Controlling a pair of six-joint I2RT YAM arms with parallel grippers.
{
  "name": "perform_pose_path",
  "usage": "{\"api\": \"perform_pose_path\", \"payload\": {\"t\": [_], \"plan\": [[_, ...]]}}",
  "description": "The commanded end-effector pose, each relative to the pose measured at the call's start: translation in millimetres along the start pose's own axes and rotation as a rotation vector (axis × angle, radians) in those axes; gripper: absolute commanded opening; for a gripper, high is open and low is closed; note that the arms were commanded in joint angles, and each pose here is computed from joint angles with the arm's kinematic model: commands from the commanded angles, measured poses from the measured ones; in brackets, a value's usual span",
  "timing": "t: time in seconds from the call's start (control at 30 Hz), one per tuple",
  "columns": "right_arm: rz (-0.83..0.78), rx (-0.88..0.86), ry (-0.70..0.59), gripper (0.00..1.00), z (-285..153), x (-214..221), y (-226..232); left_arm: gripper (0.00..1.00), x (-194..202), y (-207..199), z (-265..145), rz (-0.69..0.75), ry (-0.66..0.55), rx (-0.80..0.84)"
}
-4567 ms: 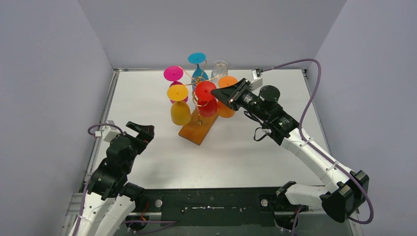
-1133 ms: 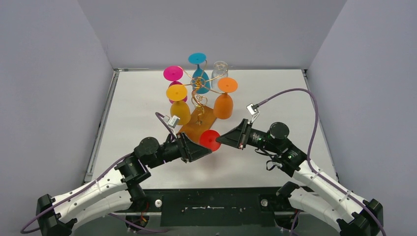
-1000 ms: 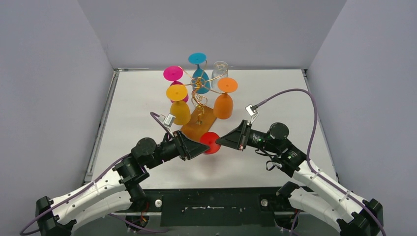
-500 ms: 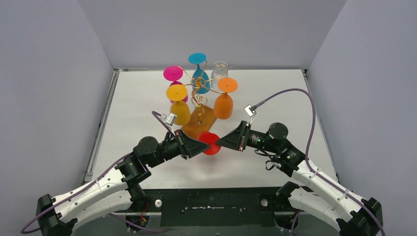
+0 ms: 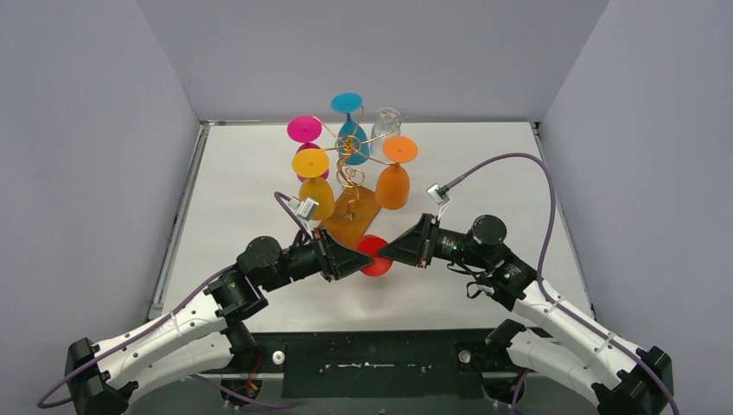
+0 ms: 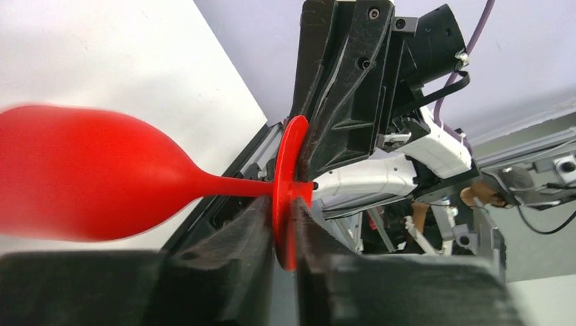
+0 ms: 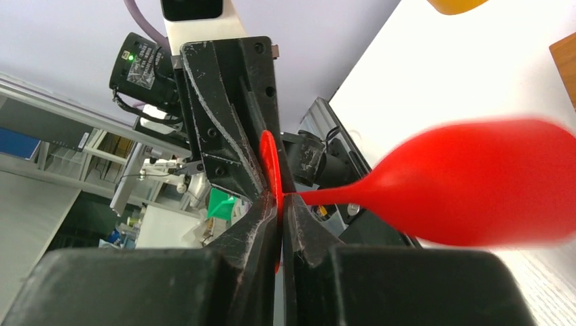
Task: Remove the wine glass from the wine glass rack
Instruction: Place the wine glass at the center of the board.
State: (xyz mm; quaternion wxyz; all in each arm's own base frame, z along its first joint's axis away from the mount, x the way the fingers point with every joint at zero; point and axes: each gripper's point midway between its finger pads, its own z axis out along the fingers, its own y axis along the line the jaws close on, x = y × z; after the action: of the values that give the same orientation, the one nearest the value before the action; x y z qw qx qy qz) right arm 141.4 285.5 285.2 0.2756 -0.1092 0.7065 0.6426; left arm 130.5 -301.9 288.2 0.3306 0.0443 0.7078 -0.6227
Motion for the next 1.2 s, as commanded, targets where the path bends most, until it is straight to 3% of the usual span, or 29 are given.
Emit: {"api": "perform_pose_path", "payload": {"t": [0.0,0.07,0.2,0.33,0.47,0.63,0.8,0.97,1.17], "plan": [[-0.094,-0.100,-0.076,0.00,-3.7,-17.6,32.3,0.25,-10.0,-28.3,-4.7,0.056,-0.018,0.089],[-0.092,-0.112,-0.092,0.00,-4.9,-18.1,33.1,0.38,-5.7,-29.3,-4.7,0.058,0.005,0.100],[-0.091,-0.116,-0.111,0.00,-5.0,-19.9,32.0,0.40,0.6,-28.9,-0.6,0.054,0.041,0.109],[-0.082,-0.113,-0.109,0.00,-2.3,-20.0,29.8,0.29,-2.3,-27.3,1.0,0.052,0.024,0.100],[-0.075,-0.115,-0.094,0.00,-1.3,-17.9,29.1,0.26,-8.9,-29.7,-1.4,0.046,-0.018,0.110],[-0.075,-0.116,-0.095,0.00,-1.4,-18.1,30.0,0.01,-8.2,-31.9,-2.6,0.044,-0.020,0.129],[-0.066,-0.099,-0.094,0.05,-1.2,-18.6,28.4,0.00,-6.9,-33.7,-3.7,0.052,-0.017,0.146],[-0.076,-0.067,-0.131,0.21,-6.0,-23.8,28.2,0.00,-9.4,-32.2,-10.4,0.059,-0.052,0.155],[-0.102,-0.017,-0.173,0.69,-13.9,-31.3,29.7,0.00,-6.1,-31.7,-15.4,0.092,-0.052,0.173]]}}
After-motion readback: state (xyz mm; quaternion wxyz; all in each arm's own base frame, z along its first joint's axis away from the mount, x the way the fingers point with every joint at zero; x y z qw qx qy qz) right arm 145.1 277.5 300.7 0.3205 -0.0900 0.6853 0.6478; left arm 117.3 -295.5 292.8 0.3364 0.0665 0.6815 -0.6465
